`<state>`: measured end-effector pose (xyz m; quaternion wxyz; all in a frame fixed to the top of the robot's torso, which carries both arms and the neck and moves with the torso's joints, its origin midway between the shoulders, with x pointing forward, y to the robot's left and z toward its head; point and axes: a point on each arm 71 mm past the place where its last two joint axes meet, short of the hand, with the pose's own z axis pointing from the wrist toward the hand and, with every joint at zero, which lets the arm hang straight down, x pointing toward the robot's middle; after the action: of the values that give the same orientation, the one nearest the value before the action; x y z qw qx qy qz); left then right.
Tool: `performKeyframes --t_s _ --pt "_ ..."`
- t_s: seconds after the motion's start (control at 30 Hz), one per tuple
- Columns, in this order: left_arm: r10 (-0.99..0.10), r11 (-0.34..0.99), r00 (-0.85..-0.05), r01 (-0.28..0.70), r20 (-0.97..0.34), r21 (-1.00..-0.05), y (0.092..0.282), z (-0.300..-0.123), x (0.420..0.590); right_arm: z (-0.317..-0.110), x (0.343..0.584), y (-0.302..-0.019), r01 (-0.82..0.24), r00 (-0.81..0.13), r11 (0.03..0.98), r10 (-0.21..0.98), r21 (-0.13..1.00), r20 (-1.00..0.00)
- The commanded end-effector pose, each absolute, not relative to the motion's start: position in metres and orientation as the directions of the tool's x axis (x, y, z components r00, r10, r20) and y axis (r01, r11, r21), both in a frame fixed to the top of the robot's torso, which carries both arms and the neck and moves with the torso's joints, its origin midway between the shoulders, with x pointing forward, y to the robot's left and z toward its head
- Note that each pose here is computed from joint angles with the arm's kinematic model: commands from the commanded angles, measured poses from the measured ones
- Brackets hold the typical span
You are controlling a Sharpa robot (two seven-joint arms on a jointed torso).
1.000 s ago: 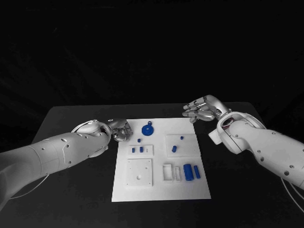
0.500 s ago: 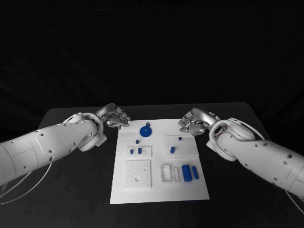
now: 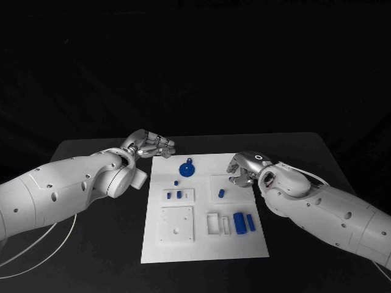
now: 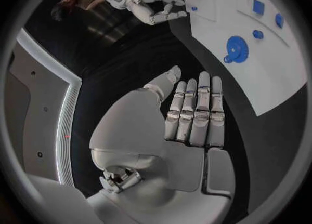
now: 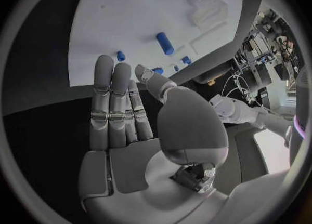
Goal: Assemble the parts on the task board
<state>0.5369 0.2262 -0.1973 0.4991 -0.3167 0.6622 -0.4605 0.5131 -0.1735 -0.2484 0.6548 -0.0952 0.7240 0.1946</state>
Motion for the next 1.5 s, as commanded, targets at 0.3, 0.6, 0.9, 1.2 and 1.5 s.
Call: performKeyframes --t_s 0.3,0.6,0.9,1.2,1.5 --pt "-0.942 0.203 -0.26 0.063 -0.213 -0.977 0.223 -0.188 0.532 -0.262 0.513 -0.167 -0.384 -0.065 0.922 0.012 0.037 -0.998" --pt "-0.945 0.173 -0.272 0.066 -0.184 -0.983 0.219 -0.187 0.53 -0.267 0.515 -0.167 -0.374 -0.065 0.927 0.008 0.032 -0.998" --pt "-0.943 0.167 -0.281 0.066 -0.178 -0.984 0.217 -0.187 0.53 -0.272 0.517 -0.168 -0.358 -0.086 0.933 0.008 0.038 -0.996" --pt "-0.941 0.163 -0.289 0.063 -0.174 -0.985 0.215 -0.188 0.531 -0.281 0.517 -0.158 -0.37 -0.104 0.928 0.008 0.046 -0.995" --pt "-0.94 0.161 -0.297 0.056 -0.171 -0.985 0.213 -0.188 0.53 -0.287 0.517 -0.157 -0.369 -0.115 0.929 -0.005 0.038 -0.993"
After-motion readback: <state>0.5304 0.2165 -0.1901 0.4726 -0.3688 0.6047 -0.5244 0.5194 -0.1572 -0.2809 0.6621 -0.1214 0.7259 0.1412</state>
